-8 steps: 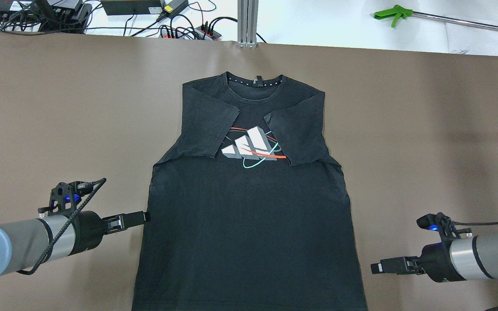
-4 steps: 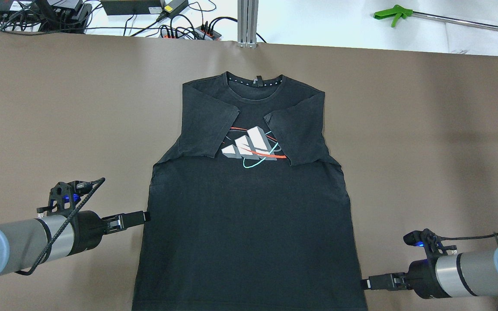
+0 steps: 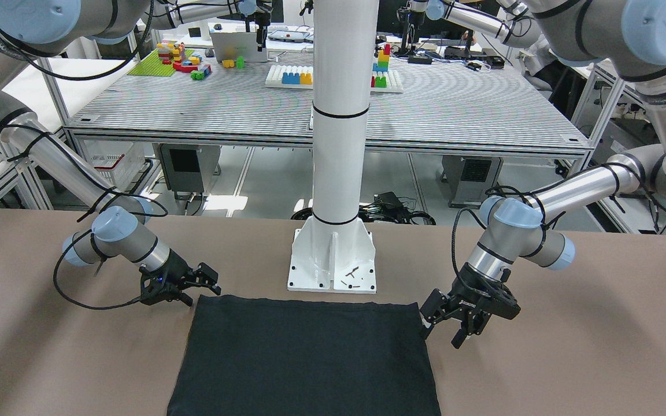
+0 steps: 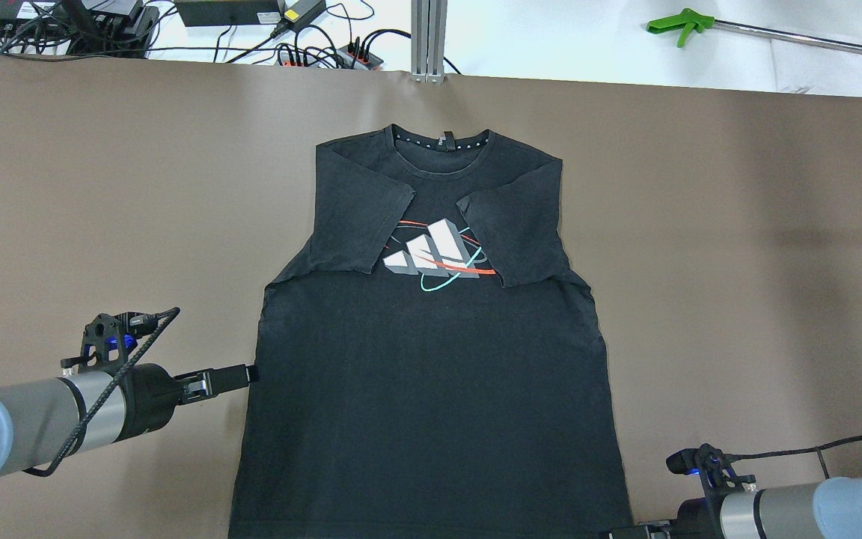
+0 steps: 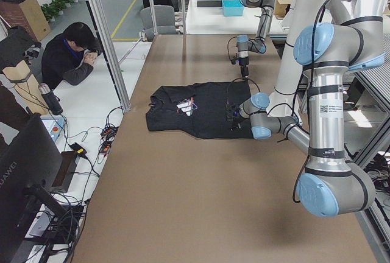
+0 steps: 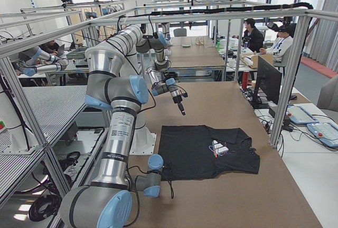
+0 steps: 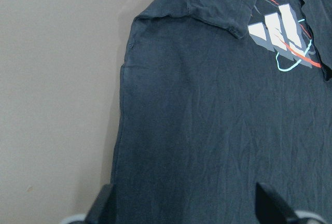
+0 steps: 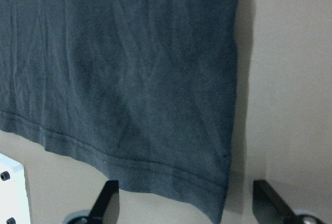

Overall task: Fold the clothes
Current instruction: 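Move both grippers down to the shirt hem corners nearest the robot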

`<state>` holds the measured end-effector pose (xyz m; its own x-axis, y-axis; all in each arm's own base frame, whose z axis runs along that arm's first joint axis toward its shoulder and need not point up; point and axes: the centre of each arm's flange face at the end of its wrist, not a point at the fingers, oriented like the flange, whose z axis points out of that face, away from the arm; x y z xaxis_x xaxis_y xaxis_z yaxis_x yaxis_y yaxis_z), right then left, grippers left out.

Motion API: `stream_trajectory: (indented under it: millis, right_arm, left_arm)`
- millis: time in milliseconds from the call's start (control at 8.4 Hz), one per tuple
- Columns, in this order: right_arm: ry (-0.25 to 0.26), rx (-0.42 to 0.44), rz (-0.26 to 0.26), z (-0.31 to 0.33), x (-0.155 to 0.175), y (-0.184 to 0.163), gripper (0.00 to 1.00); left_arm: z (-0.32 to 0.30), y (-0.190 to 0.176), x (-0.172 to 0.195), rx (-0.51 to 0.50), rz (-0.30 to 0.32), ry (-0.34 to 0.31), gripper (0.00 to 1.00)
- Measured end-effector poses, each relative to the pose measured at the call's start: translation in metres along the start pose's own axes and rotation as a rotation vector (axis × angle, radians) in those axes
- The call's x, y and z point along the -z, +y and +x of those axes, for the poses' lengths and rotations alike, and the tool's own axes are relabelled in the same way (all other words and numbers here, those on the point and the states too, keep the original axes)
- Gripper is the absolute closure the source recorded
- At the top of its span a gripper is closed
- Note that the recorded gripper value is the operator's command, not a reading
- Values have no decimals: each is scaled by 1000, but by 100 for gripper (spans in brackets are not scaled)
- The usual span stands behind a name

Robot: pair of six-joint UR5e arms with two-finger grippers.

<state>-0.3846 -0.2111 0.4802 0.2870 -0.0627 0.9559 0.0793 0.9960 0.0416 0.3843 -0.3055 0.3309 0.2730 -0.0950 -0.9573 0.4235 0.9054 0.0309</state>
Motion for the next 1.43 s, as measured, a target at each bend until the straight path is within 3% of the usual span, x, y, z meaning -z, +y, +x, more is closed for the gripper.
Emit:
stream_trajectory:
  millis: [119, 953, 1191, 1429]
  right_arm:
    - [1, 2, 4, 0, -2, 1, 98]
    - [-35, 15, 35, -4, 5, 1, 100]
    - [-66, 24, 41, -6, 9, 1, 100]
    - [-81, 29, 45, -6, 11, 1, 100]
  left_arm:
    - [0, 0, 0, 0, 4, -1, 6]
    - [-6, 2, 0, -1, 7, -12, 6]
    - [-8, 30, -4, -3, -14, -9, 6]
    - [-10, 81, -9, -13, -23, -9, 6]
